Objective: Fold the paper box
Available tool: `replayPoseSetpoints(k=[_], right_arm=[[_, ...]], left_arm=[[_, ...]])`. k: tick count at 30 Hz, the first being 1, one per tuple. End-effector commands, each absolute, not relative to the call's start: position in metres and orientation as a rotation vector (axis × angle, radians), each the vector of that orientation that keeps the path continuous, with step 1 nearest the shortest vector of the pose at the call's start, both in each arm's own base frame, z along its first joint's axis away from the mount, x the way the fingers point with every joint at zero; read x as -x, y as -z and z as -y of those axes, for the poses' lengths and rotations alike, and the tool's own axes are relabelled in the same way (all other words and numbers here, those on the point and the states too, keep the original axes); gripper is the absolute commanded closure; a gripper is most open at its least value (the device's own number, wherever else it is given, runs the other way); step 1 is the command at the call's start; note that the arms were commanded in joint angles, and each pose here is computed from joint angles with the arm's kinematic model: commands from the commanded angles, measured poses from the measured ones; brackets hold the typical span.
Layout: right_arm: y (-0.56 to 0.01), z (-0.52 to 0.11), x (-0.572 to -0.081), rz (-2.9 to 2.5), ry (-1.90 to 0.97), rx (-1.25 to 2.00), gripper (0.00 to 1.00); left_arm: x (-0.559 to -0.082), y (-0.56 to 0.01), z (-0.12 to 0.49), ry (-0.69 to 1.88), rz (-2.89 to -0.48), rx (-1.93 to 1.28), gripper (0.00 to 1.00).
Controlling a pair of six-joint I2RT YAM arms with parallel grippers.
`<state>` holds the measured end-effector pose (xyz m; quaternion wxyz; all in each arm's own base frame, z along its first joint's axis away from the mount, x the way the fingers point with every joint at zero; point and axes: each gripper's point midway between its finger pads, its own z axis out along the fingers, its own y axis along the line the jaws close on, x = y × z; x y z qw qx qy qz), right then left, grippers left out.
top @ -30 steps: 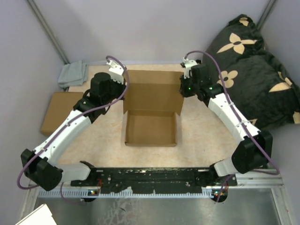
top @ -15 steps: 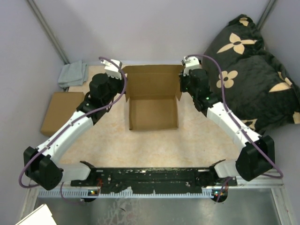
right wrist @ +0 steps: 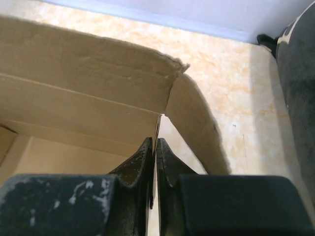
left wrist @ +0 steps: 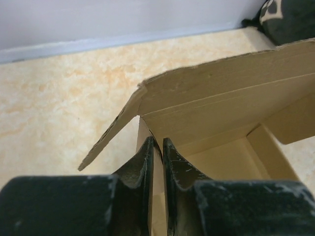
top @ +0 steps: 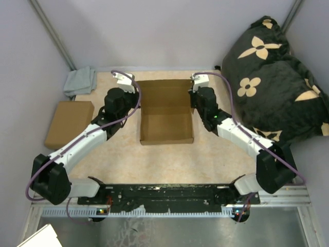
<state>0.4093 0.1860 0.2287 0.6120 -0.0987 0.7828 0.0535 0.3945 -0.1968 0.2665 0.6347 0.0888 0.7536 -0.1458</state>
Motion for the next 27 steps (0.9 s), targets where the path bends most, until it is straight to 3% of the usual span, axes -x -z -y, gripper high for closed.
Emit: replayPoseSetpoints(k=[1, 9, 27], right_arm=[[-0.249, -0.224, -0.400, -1.716, -0.272, 0.234, 0.93], [-0.222, -0.230, -0.379, -1.785, -0.298, 0.223, 0.91], [-0.261, -0.250, -0.402, -1.801, -0.396, 0.031, 0.91]], left_arm=[[-0.381, -0.259, 0.216, 0.449, -1.718, -0.230, 0.84], [-0.365, -0.234, 0.211, 0.451, -1.788, -0.243, 0.84], [-0.356, -0.247, 0.223, 0.512, -1.770, -0.269, 0.83]])
